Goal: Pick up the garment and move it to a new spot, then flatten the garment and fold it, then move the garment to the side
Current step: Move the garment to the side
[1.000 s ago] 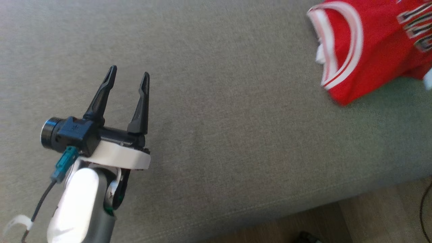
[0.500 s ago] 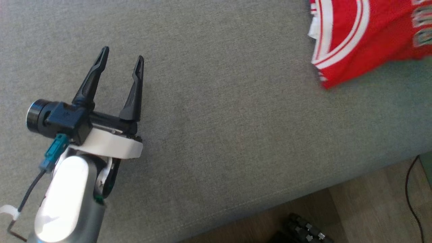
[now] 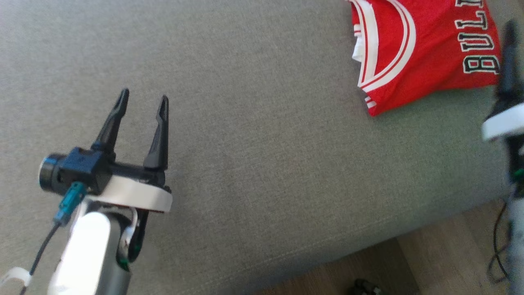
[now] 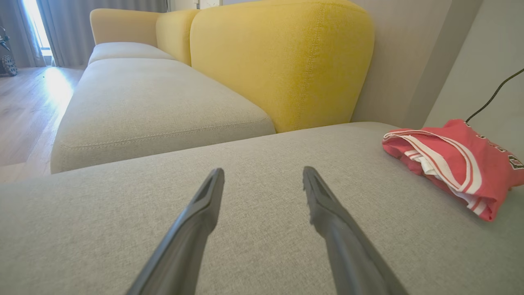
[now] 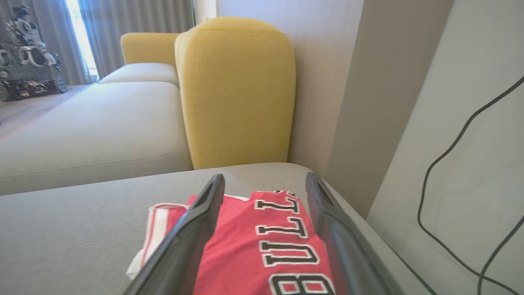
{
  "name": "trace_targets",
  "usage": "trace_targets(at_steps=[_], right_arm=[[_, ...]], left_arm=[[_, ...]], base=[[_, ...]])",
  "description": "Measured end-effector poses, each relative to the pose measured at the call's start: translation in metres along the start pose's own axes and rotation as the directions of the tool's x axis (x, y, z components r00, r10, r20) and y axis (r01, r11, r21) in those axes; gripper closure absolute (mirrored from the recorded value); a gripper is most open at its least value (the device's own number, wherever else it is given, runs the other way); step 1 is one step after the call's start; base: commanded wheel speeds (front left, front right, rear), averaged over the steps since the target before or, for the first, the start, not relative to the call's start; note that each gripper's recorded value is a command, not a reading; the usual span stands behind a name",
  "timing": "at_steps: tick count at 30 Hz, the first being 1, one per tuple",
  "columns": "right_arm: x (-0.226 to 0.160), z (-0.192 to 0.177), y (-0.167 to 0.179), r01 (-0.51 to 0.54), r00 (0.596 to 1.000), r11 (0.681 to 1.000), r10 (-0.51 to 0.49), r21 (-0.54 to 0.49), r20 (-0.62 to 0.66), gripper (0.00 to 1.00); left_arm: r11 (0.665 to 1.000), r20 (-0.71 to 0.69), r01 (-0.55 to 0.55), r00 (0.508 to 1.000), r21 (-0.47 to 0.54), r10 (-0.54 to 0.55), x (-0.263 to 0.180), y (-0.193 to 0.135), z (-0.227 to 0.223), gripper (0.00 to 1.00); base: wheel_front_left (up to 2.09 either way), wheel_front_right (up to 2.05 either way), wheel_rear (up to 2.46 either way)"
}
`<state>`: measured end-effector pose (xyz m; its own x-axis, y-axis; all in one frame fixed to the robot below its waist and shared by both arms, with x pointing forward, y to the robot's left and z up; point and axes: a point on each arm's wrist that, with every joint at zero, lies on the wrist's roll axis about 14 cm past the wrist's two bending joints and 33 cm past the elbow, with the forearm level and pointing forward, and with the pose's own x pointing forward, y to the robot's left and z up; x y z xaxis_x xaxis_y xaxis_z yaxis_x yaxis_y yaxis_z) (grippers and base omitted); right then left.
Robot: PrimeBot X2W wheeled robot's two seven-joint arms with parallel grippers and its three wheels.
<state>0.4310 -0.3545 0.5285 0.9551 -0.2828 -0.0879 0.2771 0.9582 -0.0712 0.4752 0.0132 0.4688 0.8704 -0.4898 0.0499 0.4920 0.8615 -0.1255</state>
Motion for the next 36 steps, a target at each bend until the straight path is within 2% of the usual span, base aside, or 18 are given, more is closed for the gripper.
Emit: trace_targets(at_steps=[2,3,8,14,18,20,25,32,36], right_arm=[[-0.013,-0.001,0.019,-0.036,0.999,0.999,0.036,0.022,0.016,0.0],[-0.025,-0.002,0.041,-0.083,0.996,0.996,0.082,0.039,0.029,0.0],[-0.045,-0.011,0.094,-0.205,0.979,0.975,0.203,0.087,0.029,0.0],[-0.061,-0.018,0.151,-0.342,0.939,0.929,0.342,0.14,0.021,0.0],[-0.074,-0.018,0.184,-0.423,0.905,0.893,0.425,0.155,0.024,0.0],[-0.079,-0.017,0.19,-0.441,0.897,0.885,0.442,0.151,0.031,0.0],[-0.094,-0.013,0.195,-0.463,0.886,0.877,0.461,0.129,0.044,0.0],[-0.114,-0.012,0.185,-0.449,0.894,0.891,0.446,0.07,0.047,0.0],[-0.125,-0.009,0.18,-0.441,0.897,0.894,0.438,0.074,0.057,0.0]], left_arm=[[1.0,-0.003,-0.018,1.0,-0.004,0.018,-0.007,0.0,0.003,0.0],[0.999,0.003,-0.04,0.999,-0.008,0.04,-0.015,0.002,0.007,0.0],[0.993,0.006,-0.115,0.993,-0.004,0.115,-0.039,0.014,0.016,0.0],[0.973,0.014,-0.232,0.973,0.004,0.232,-0.076,0.037,0.026,0.0],[0.944,0.016,-0.329,0.944,0.015,0.329,-0.106,0.058,0.032,0.0],[0.93,0.019,-0.368,0.93,0.024,0.367,-0.121,0.065,0.035,0.0],[0.918,0.029,-0.395,0.918,0.026,0.395,-0.143,0.064,0.041,0.0],[0.913,0.034,-0.407,0.913,0.038,0.406,-0.163,0.058,0.044,0.0],[0.914,0.031,-0.404,0.915,0.046,0.403,-0.172,0.054,0.043,0.0]], base=[[0.0,0.0,0.0],[0.0,0.0,0.0],[0.0,0.0,0.0],[0.0,0.0,0.0],[0.0,0.0,0.0],[0.0,0.0,0.0],[0.0,0.0,0.0],[0.0,0.0,0.0],[0.0,0.0,0.0]])
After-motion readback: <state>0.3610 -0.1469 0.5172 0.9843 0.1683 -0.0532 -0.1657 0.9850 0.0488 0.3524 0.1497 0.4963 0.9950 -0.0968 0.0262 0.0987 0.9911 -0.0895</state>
